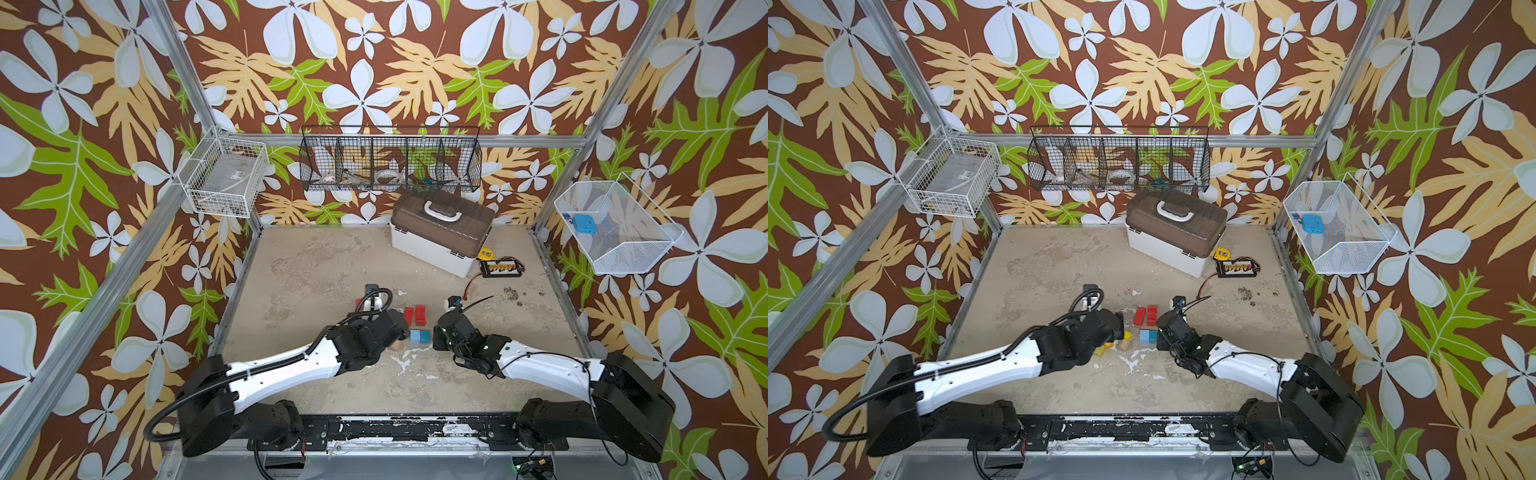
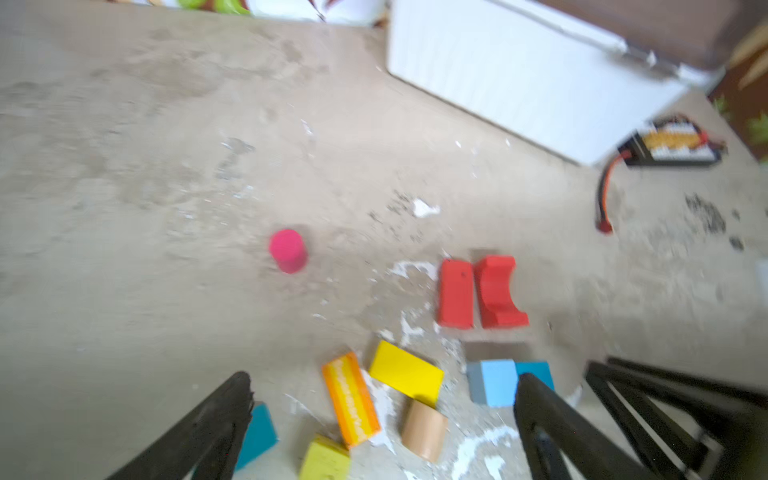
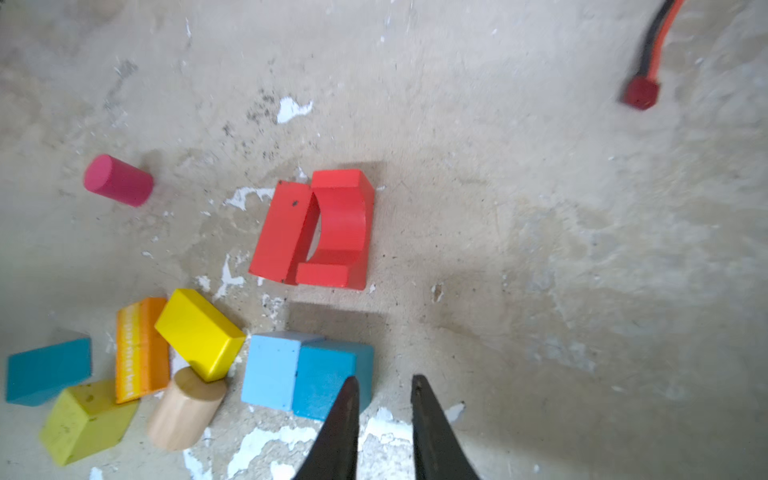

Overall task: Build the wood block tower
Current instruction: 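Draw the left gripper back toward the robot while the right gripper lifts away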

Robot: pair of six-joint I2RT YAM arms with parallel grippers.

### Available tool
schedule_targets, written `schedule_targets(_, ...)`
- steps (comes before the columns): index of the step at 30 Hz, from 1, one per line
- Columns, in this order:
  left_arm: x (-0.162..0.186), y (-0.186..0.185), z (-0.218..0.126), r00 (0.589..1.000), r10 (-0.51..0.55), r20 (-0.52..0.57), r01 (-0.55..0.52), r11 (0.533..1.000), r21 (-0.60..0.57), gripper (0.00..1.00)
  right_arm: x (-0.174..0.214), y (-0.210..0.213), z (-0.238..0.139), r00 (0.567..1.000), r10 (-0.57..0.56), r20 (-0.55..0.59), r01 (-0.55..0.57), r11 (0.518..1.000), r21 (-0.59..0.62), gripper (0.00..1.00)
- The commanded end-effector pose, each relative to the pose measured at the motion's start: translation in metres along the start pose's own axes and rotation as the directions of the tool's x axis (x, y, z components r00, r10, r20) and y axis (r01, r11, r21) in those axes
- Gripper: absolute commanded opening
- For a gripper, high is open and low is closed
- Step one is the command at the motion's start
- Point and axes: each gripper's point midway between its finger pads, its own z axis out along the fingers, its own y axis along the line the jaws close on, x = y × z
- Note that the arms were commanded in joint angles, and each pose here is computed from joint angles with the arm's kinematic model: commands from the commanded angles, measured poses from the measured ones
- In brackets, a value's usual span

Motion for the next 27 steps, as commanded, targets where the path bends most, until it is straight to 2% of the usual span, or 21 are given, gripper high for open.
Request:
schedule_targets(1, -0.022, 0.048, -0.009, 0.994, -0.060, 0.092, 0.067, 0.995, -0.073, 1.00, -0.012, -0.012, -0.023, 0.999, 0.008, 0.046, -0.010, 0.999, 0.033, 0.33)
schedule_targets(5, -0.028, 0.103, -0.015, 0.962, -0.136, 0.235, 0.171, 0.976, -0.134, 1.00, -0.022, -0.011, -0.050, 0.992, 0.054, 0.112, -0.048, 0.997, -0.056, 0.52)
schedule_targets(10, -0.022, 0.156, -0.022, 0.917, -0.067, 0.393, 0.205, 0.925, -0.321, 1.00, -0.021, -0.013, -0.065, 0.988, 0.068, 0.140, -0.053, 0.993, -0.110, 0.72)
schedule_targets(11, -0.020, 0.160, -0.022, 0.914, -0.080, 0.399, 0.226, 0.916, -0.333, 1.00, -0.021, -0.015, -0.066, 0.987, 0.068, 0.145, -0.053, 0.993, -0.105, 0.74)
schedule_targets(13, -0.021, 0.153, -0.016, 0.920, -0.057, 0.388, 0.191, 0.929, -0.317, 1.00, -0.022, -0.020, -0.066, 0.986, 0.066, 0.154, -0.054, 0.995, -0.080, 0.78)
schedule_targets(19, -0.013, 0.168, -0.010, 0.932, -0.052, 0.358, 0.213, 0.879, -0.428, 1.00, -0.022, -0.025, -0.055, 0.990, 0.051, 0.129, -0.052, 0.999, 0.003, 0.82)
schedule_targets(21, -0.011, 0.168, -0.009, 0.934, -0.062, 0.353, 0.215, 0.885, -0.413, 1.00, -0.019, -0.023, -0.048, 0.995, 0.013, 0.103, -0.015, 1.000, 0.021, 0.80)
schedule_targets(24, -0.010, 0.166, -0.011, 0.926, -0.088, 0.367, 0.229, 0.904, -0.361, 1.00, -0.012, -0.028, -0.038, 0.999, 0.013, 0.049, -0.017, 0.996, 0.087, 0.83)
schedule_targets(27, -0.010, 0.166, -0.014, 0.918, -0.108, 0.382, 0.244, 0.912, -0.329, 1.00, -0.009, -0.008, -0.028, 1.000, 0.010, 0.008, -0.010, 1.000, 0.010, 0.79)
